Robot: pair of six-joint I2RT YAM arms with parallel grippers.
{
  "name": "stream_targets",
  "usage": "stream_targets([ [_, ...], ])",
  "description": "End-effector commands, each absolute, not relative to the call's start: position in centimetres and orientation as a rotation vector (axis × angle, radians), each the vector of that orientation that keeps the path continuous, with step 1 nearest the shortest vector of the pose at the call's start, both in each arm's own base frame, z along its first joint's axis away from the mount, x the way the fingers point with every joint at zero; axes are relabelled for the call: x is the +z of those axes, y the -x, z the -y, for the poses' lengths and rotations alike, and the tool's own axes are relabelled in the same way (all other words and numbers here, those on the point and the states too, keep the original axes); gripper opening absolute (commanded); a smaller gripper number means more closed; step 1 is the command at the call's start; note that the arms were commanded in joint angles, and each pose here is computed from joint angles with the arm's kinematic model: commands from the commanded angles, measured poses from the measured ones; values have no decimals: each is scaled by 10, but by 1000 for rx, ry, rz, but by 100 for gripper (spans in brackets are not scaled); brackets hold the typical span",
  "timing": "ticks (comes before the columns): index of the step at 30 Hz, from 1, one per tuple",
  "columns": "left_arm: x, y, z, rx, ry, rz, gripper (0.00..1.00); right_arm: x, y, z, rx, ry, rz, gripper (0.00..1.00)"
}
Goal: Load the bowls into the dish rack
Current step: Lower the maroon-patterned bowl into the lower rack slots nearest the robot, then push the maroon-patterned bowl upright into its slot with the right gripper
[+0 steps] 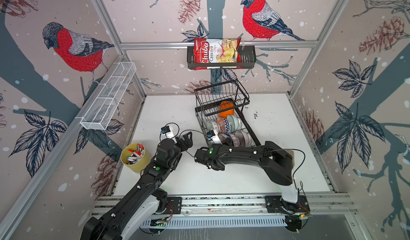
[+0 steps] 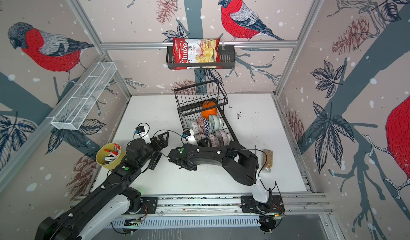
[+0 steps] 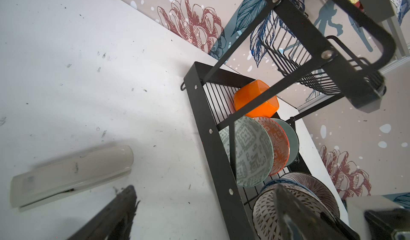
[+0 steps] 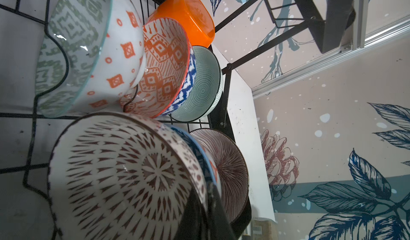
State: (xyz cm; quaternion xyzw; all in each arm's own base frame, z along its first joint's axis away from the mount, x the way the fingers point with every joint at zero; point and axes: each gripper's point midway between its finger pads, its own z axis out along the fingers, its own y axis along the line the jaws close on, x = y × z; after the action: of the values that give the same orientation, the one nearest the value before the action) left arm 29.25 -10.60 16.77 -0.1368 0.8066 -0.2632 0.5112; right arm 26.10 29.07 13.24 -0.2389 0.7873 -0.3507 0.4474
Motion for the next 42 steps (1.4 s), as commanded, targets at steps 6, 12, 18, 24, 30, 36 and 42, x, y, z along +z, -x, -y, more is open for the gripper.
stream_targets([
  [6,174,-298,99,-635,330,-1908,95,136,-269,-291,-908,564,-1869,0],
  [12,171,-298,97,-632,332,-1913,95,121,-268,-295,-893,593,-1891,0],
  [18,169,-298,97,-627,332,-1918,95,107,-264,-303,-874,635,-1909,0],
  [24,168,-297,96,-633,335,-1919,95,91,-257,-313,-850,685,-1927,0],
  [30,167,-296,96,-630,337,-1922,95,80,-250,-318,-816,705,-1955,1],
  [36,167,-296,96,-636,334,-1922,95,74,-243,-324,-794,726,-1970,15],
  [42,165,-294,97,-643,332,-1924,95,70,-236,-328,-785,729,-1985,24],
])
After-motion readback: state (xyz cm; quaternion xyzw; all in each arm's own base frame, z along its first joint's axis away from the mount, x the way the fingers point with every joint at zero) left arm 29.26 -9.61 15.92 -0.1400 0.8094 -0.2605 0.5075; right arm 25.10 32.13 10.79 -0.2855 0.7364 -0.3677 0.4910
